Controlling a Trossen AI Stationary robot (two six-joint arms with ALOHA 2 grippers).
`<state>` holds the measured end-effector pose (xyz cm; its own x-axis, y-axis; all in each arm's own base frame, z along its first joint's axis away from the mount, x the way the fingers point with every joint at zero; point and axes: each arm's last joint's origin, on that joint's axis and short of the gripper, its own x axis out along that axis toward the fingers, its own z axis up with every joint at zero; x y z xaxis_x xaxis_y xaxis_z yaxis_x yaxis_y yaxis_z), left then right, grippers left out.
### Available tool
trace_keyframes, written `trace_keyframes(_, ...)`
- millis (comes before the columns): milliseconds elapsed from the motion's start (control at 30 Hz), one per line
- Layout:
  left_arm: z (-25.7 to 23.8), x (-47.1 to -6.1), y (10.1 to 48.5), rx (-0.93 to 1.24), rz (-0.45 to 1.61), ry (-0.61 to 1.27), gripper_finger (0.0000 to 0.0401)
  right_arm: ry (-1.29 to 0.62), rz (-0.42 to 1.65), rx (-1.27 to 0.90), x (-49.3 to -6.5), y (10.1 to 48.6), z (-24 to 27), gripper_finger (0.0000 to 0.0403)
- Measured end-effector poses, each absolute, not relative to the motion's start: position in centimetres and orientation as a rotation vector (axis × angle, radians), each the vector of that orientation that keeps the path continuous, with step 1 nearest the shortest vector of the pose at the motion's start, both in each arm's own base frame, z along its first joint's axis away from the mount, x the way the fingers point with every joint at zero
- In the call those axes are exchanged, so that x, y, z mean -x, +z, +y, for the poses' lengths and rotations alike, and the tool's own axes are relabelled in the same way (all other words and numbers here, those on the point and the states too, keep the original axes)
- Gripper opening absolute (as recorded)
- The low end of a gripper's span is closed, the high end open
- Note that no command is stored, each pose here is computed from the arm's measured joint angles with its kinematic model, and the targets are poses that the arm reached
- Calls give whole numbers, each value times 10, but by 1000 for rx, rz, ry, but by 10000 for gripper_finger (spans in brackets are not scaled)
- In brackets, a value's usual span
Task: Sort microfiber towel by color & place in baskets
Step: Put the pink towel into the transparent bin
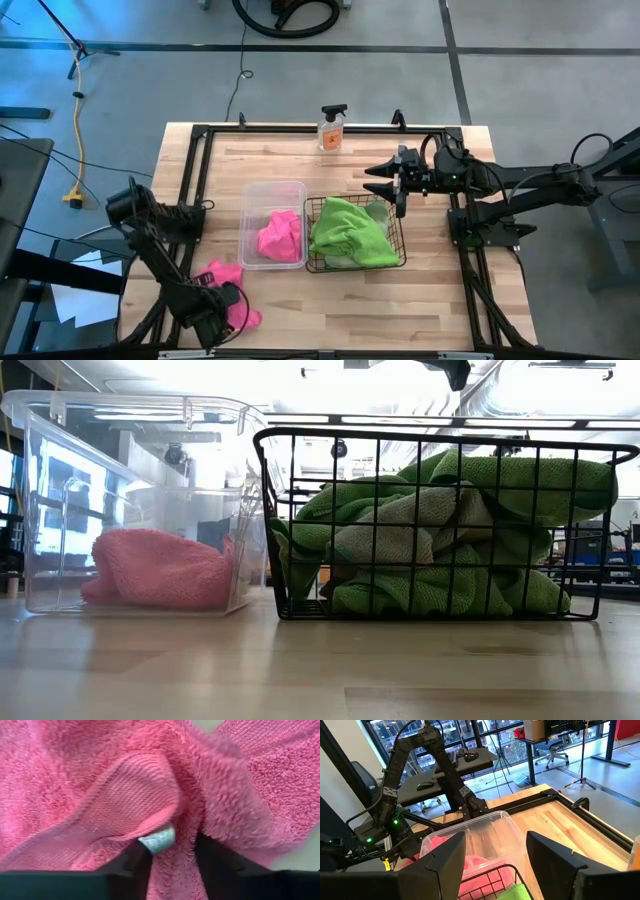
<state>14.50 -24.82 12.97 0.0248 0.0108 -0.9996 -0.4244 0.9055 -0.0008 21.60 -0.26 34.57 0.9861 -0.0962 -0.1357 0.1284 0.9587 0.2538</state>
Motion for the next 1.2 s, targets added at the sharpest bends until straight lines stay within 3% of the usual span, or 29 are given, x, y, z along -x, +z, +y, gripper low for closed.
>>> trace_keyframes(133, -248, -146, 132, 352, 1511, 339, 33, -114, 122, -266, -216, 346, -3, 207)
trace_keyframes(200, -247, -146, 137, 374, 1500, 326, 11, -115, 120, -286, -216, 346, -3, 207)
trace_keyframes(433, -242, -143, 162, 413, 1467, 237, 3, -117, 119, -305, -216, 346, -3, 207)
trace_keyframes(600, -234, -138, 200, 451, 1407, 43, 1, -116, 119, -301, -216, 346, -3, 207)
trace_keyframes(867, -204, -142, 277, 675, 1128, -295, 1, -116, 119, -299, -216, 346, -3, 207)
trace_keyframes(1200, -148, -192, 317, 622, 713, -354, 0, -117, 119, -305, -216, 346, -3, 207)
